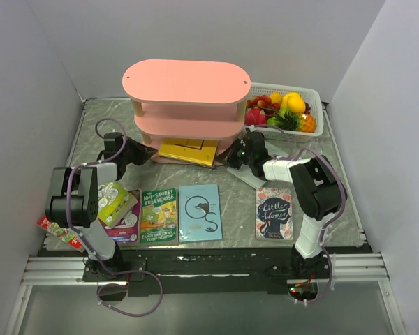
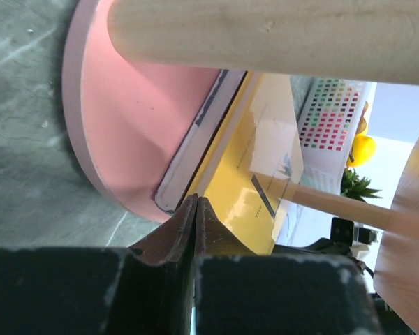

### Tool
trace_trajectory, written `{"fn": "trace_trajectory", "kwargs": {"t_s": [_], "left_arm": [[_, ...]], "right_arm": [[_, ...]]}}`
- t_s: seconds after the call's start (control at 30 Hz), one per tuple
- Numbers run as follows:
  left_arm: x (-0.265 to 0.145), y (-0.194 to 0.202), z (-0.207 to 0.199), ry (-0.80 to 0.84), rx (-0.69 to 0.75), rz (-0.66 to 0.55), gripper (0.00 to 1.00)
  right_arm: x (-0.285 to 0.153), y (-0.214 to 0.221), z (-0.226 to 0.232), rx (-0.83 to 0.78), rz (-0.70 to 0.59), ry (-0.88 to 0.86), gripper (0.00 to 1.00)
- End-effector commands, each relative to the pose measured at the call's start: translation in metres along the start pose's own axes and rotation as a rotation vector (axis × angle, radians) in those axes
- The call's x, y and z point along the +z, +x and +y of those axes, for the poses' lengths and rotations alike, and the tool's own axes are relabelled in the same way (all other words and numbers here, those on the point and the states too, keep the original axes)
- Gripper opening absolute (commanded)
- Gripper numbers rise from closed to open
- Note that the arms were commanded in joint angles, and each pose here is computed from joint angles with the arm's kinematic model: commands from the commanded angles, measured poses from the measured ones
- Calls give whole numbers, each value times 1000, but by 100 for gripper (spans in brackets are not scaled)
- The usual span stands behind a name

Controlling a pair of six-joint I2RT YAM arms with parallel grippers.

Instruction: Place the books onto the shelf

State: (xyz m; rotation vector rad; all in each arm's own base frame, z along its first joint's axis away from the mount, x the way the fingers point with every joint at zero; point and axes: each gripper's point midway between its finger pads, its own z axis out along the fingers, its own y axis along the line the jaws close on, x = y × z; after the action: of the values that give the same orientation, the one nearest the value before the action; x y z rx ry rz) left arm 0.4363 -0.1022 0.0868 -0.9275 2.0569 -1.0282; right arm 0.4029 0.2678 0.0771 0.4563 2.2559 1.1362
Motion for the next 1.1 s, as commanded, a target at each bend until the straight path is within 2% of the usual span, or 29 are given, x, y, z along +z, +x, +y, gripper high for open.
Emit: {"fn": "trace_trajectory", "kwargs": {"t_s": [0.0, 0.57, 0.63, 0.77, 1.07], "left_arm": [[-3, -7, -30, 101, 31, 0, 6], [9, 5, -32, 92, 40, 33, 4], [3, -8, -35, 84, 38, -38, 4], [-6, -22, -33, 55, 35, -103, 4], [7, -15, -13, 15, 4, -55, 3]], "right_arm": [[-10, -11, 17, -36, -27, -42, 0], [-4, -16, 22, -43, -23, -46, 0], [-4, -17, 22, -41, -24, -46, 0], [-5, -17, 22, -43, -27, -47, 0], [-4, -16, 19, -40, -24, -46, 0]]}}
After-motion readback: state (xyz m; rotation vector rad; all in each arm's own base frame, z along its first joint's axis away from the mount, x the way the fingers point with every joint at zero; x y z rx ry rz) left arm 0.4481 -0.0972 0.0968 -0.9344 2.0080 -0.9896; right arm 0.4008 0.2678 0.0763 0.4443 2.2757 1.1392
